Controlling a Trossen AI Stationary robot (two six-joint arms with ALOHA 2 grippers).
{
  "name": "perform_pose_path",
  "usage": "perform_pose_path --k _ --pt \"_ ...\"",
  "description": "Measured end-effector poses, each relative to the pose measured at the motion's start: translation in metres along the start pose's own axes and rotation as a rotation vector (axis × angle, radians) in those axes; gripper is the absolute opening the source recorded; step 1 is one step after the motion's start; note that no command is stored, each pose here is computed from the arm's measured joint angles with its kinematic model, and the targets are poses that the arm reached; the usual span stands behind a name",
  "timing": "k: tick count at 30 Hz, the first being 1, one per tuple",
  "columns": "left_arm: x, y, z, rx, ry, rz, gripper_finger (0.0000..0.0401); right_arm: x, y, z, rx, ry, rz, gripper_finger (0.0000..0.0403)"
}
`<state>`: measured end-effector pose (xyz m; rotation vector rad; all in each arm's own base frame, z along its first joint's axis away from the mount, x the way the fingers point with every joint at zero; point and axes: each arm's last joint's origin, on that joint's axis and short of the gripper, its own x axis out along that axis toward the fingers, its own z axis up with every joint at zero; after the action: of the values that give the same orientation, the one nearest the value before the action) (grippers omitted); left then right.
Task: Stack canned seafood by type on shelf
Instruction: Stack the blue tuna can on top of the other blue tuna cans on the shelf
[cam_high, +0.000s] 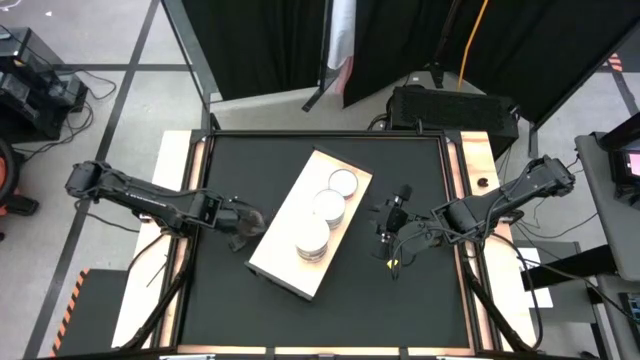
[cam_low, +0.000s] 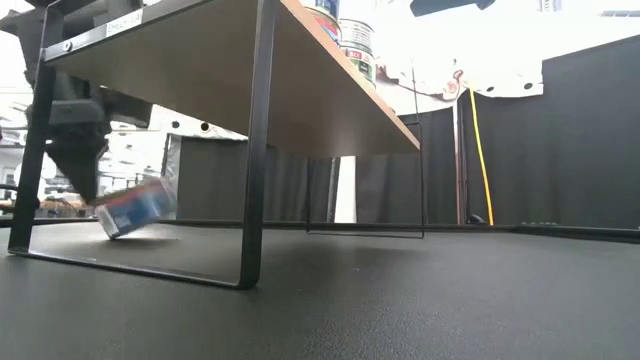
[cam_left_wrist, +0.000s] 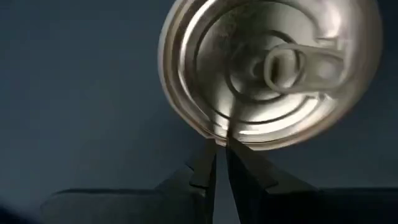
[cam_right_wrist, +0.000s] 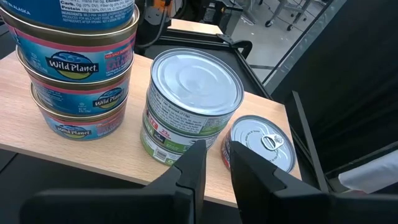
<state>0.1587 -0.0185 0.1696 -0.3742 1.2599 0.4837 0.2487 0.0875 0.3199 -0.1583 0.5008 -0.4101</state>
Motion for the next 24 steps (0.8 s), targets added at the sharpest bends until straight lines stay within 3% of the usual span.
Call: perform_pose_path --k 24 --pt "0.011 0.005 -0.014 -0.057 0.087 0.014 0.0044 0.000 0.001 -0.001 -0.008 0.012 0.028 0.0066"
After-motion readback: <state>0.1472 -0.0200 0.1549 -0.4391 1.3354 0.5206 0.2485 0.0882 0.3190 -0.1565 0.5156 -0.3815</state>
